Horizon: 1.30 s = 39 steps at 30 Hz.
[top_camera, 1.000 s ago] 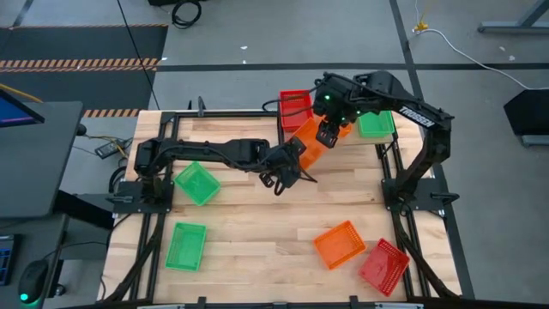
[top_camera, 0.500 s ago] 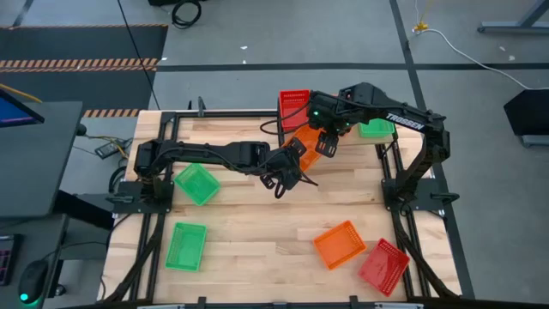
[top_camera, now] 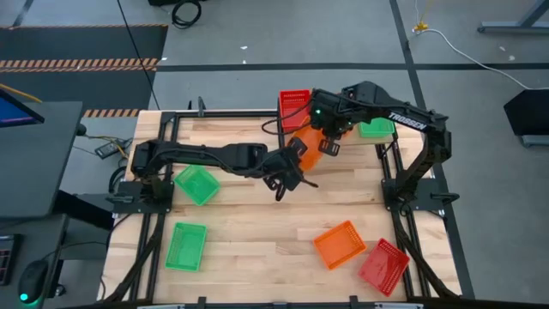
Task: Stack baskets on shelf by color
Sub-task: Stack the left orange bin on top of the orange bin on the shelf
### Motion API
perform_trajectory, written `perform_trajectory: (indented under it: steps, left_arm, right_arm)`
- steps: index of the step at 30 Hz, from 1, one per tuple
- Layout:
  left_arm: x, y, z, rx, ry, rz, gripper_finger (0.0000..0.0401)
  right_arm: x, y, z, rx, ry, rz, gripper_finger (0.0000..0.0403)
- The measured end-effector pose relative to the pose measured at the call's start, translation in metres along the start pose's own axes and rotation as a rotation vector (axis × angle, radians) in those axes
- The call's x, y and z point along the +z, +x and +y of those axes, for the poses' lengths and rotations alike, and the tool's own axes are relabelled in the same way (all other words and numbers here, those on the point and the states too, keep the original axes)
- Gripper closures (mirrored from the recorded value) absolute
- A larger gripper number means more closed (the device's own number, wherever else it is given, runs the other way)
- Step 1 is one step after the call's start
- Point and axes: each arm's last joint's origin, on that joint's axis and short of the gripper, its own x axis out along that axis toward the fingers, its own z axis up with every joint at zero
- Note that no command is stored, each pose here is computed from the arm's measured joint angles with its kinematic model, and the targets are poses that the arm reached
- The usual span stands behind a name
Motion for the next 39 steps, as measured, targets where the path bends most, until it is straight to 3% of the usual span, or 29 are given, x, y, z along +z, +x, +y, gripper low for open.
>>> perform_trajectory:
  steps: [7,14,22,29,39]
  left_arm:
    - [-0.007,-0.031,0.024,0.131,-0.077,-0.035,0.0331]
    - [-0.029,-0.07,0.051,0.264,-0.271,-0.039,0.0314]
    - [-0.038,-0.089,0.061,0.308,-0.453,-0.092,0.032]
    - [-0.035,-0.089,0.058,0.228,-0.623,-0.194,0.0325]
    - [-0.032,-0.089,0.056,0.147,-0.799,-0.271,0.0344]
  right_arm:
    - [-0.004,-0.013,-0.026,-0.006,0.023,-0.061,0.0383]
    - [-0.023,-0.045,-0.061,-0.096,0.047,-0.172,0.0394]
    - [-0.049,-0.06,-0.09,-0.11,0.065,-0.202,0.0393]
    - [-0.049,-0.053,-0.108,0.003,-0.074,-0.227,0.0393]
    - [-0.028,-0.009,-0.147,-0.055,-0.109,-0.127,0.0393]
